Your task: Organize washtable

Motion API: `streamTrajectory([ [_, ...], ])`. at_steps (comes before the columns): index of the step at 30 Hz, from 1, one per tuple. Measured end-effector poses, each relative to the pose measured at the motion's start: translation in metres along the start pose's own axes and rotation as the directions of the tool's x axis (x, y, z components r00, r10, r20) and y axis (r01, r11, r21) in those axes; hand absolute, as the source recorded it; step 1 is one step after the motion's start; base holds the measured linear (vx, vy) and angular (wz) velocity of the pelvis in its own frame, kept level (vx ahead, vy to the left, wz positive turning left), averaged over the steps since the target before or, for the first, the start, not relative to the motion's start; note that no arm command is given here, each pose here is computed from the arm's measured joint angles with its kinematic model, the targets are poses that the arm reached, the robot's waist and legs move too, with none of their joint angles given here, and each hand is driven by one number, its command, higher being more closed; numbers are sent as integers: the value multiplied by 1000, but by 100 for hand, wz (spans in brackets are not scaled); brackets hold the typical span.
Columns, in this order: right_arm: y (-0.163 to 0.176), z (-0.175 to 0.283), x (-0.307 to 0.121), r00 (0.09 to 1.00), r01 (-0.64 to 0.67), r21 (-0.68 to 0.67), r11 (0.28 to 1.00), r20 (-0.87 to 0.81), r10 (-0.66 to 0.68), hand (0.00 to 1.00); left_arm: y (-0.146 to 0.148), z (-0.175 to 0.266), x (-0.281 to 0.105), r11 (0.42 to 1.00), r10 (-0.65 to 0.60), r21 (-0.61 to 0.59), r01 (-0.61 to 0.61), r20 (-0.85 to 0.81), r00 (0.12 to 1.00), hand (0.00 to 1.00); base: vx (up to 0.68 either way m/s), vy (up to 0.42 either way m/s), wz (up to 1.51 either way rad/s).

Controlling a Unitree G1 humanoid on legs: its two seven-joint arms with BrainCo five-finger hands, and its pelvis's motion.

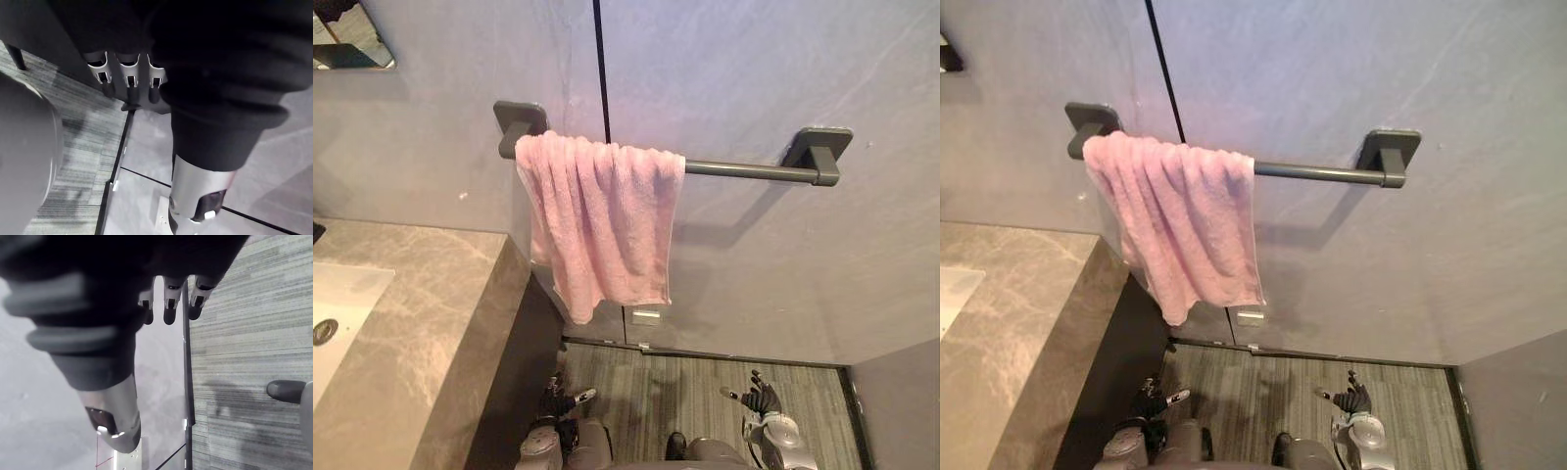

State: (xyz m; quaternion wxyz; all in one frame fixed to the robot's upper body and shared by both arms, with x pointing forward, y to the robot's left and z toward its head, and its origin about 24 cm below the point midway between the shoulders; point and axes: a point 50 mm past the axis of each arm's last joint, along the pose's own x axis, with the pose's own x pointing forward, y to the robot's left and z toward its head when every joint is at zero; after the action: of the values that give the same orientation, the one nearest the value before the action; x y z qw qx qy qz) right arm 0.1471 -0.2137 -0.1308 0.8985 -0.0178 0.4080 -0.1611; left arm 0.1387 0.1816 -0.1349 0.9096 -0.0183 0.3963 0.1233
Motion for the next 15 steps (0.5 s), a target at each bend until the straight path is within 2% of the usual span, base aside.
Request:
streamTrajectory([
  [7, 1, -27, -6, 995, 4, 11, 1000, -100, -3, 0, 16, -11, -1, 999, 32, 42, -30, -47, 998, 0, 117, 86, -3],
  [15, 0, -39, -9, 988, 3, -2, 1000, -155, -3, 0, 16, -16, -2, 997, 19, 79, -14, -65, 998, 0, 11, 4, 0],
])
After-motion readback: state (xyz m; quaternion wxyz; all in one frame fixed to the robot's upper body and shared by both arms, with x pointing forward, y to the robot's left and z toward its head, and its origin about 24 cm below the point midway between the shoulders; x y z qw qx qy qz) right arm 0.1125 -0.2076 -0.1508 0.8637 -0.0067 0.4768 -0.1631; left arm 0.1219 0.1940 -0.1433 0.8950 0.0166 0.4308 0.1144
